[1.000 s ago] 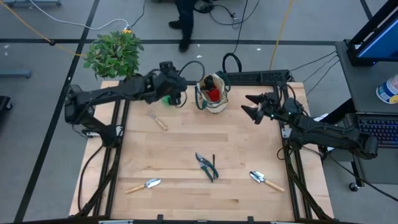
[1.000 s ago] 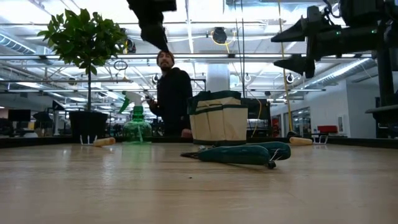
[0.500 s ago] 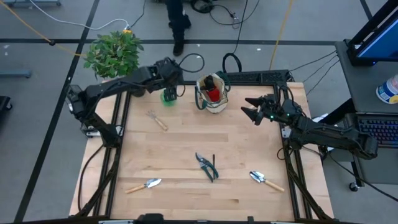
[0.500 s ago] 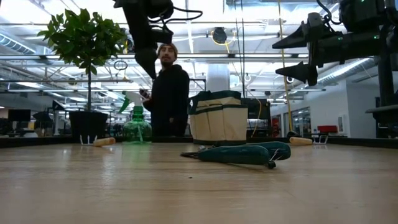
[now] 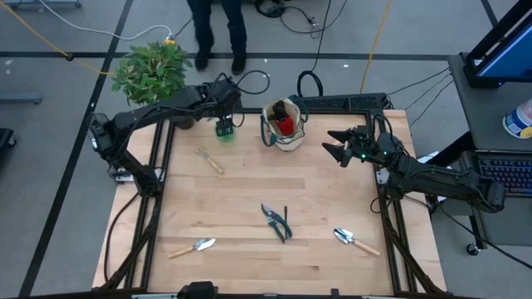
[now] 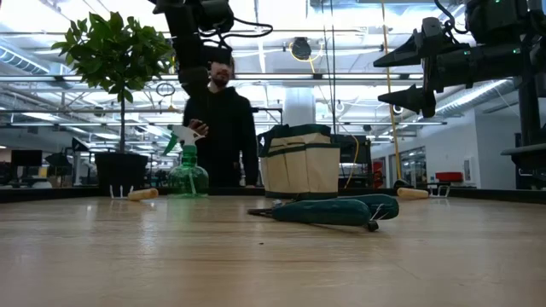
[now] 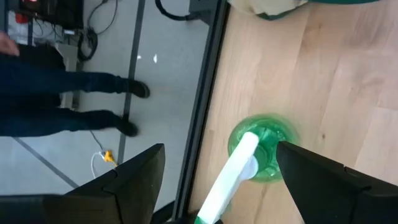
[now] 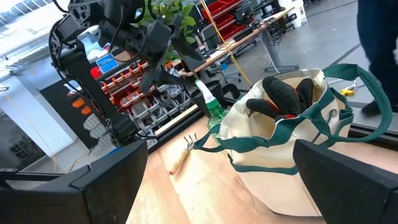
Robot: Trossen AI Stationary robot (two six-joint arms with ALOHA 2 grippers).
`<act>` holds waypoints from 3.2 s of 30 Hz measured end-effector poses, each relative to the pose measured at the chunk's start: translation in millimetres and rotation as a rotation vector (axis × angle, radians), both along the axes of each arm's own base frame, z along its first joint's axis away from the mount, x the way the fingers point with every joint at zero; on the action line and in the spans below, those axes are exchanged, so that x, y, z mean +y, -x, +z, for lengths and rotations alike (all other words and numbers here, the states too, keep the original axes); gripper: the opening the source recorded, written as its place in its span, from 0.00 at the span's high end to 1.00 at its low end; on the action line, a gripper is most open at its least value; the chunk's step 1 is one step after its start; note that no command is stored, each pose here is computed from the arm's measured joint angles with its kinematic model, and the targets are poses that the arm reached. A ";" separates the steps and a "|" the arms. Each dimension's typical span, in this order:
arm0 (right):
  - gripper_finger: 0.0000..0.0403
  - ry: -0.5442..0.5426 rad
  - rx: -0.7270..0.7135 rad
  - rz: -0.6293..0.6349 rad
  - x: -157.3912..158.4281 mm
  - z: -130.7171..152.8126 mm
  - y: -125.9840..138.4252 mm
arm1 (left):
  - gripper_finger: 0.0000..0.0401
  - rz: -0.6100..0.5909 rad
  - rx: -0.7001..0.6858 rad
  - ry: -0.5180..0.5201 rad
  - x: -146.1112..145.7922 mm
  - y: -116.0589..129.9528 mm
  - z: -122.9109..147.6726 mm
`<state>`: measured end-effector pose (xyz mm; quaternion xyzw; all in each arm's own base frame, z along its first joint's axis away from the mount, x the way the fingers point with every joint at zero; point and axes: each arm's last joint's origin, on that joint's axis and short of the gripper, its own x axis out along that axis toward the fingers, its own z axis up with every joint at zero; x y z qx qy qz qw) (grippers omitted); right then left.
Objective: Pick & Place Garden tools in Gardening bag
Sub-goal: Put the spray bottle into the gardening bag
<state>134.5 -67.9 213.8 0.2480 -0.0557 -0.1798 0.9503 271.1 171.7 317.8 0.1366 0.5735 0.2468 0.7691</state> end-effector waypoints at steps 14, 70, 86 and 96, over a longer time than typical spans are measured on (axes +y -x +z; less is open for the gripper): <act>0.02 -0.001 0.000 0.000 0.1 0.0 0.0 | 0.01 -0.051 -0.019 0.052 0.9 0.6 -0.6; 0.02 -0.006 -0.001 0.105 2.8 0.0 -1.0 | 0.01 -0.025 0.306 0.142 30.7 -9.2 -63.5; 0.02 -0.007 -0.001 0.105 2.8 0.0 -1.0 | 0.14 -0.038 0.338 0.158 30.1 -8.2 -65.9; 0.02 -0.024 -0.007 0.105 2.8 0.1 -1.0 | 0.37 -0.004 0.332 0.164 37.8 -2.4 -65.9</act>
